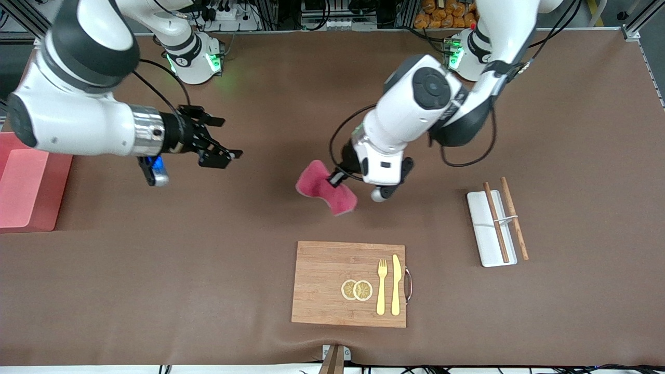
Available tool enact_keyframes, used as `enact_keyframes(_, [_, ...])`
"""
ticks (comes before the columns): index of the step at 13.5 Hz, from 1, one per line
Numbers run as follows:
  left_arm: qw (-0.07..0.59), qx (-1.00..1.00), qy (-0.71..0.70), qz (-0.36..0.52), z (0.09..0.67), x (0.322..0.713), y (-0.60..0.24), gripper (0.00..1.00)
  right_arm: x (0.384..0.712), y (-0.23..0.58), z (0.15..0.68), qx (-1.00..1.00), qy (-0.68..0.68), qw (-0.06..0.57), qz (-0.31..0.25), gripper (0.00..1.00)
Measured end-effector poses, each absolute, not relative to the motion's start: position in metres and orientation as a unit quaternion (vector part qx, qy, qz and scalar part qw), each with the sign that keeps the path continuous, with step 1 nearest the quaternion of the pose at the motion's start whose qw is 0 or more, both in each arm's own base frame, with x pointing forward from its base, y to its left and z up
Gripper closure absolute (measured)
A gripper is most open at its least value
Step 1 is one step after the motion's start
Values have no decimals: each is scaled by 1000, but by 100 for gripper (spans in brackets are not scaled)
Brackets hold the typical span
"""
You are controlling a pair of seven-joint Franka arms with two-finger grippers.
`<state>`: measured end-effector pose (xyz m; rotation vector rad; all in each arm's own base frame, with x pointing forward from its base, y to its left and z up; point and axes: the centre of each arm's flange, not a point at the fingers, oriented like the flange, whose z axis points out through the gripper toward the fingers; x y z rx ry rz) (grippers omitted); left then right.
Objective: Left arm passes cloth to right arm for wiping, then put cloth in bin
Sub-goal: 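Lift the cloth with the left gripper while the right gripper approaches, then grasp the hanging cloth with the right gripper beside the left gripper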
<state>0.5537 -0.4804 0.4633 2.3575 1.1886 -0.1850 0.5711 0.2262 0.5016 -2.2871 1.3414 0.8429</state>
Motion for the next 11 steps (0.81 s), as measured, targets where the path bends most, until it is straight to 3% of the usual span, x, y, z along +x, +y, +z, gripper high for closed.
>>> enact_keyframes(5, [314, 792, 518, -82, 477, 532, -523, 96, 590, 240, 451, -781, 523, 186, 285, 0])
enact_keyframes(10, [326, 762, 550, -98, 479, 534, -532, 96, 599, 240, 447, -756, 551, 211, 282, 0])
enact_keyframes(11, [326, 761, 551, -99, 478, 534, -533, 96, 600, 244, 448, -753, 554, 218, 282, 7])
